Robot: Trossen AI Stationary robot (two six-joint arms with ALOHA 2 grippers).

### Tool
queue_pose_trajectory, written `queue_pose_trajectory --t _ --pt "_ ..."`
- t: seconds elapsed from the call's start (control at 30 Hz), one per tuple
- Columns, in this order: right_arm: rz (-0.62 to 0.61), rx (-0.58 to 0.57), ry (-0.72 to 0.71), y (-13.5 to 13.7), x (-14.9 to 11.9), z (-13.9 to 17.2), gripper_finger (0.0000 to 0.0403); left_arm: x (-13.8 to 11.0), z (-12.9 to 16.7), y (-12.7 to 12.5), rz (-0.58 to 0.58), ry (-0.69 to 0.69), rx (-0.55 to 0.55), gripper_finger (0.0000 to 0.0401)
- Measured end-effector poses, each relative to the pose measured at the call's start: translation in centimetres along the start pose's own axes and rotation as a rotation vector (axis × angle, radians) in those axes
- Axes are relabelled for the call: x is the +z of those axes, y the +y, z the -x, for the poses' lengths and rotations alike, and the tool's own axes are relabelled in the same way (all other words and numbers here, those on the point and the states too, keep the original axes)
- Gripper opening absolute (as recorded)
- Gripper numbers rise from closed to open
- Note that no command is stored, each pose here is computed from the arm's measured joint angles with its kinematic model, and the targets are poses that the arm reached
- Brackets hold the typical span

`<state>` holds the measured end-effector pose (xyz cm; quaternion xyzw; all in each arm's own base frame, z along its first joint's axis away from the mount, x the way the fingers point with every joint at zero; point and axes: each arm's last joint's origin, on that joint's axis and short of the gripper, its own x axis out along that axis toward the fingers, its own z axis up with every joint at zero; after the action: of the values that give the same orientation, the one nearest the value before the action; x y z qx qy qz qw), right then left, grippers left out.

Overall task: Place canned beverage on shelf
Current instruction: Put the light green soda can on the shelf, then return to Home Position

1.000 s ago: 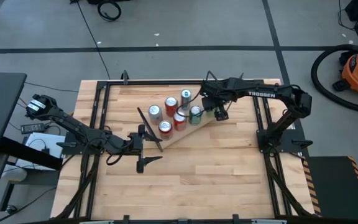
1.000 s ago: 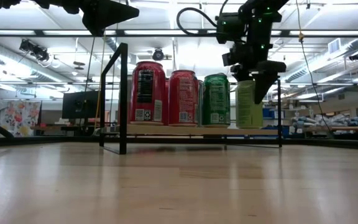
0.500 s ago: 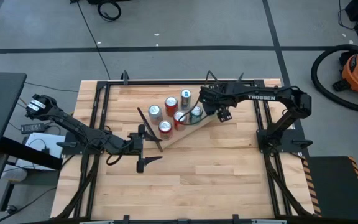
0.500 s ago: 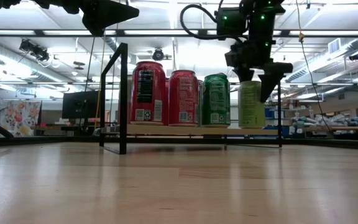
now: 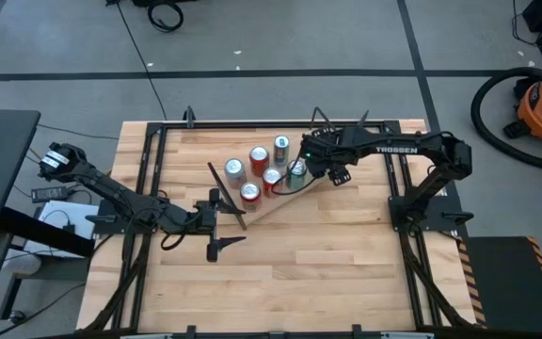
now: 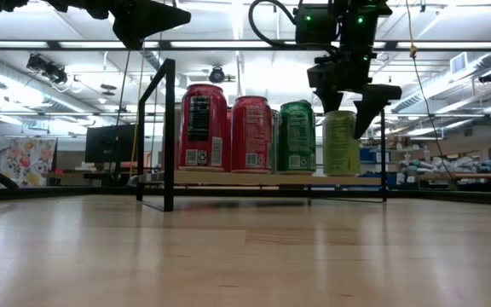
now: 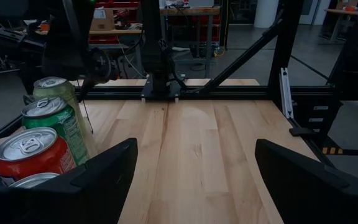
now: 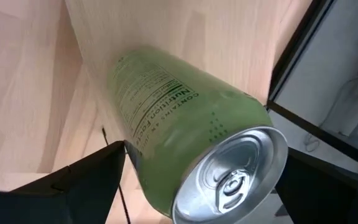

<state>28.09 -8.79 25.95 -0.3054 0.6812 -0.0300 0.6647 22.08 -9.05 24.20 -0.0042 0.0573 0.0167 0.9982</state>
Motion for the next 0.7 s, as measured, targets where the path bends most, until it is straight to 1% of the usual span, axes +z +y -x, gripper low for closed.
queue_pose_trajectory --t 0.1,0.3,0.47,0.6,0.7 --pt "0.000 -0.016 0.005 0.0 0.0 0.1 0.0388 0.0 0.0 0.0 0.000 0.000 0.000 0.0336" --pt "-0.018 -0.044 -0.033 -0.2 0.3 1.3 0.0398 0.0 0.0 0.0 0.000 0.000 0.000 0.0336" --pt "-0.046 -0.068 -0.064 -0.5 0.8 3.0 0.0399 0.0 0.0 0.0 0.000 0.001 0.000 0.0336" --pt "-0.022 -0.127 -0.029 -0.2 1.1 5.0 0.0399 0.0 0.0 0.0 -0.005 0.000 0.000 0.0336" --pt "-0.040 -0.147 -0.015 0.4 1.3 6.8 0.0399 0.2 0.0 0.0 -0.040 -0.016 -0.001 0.0336"
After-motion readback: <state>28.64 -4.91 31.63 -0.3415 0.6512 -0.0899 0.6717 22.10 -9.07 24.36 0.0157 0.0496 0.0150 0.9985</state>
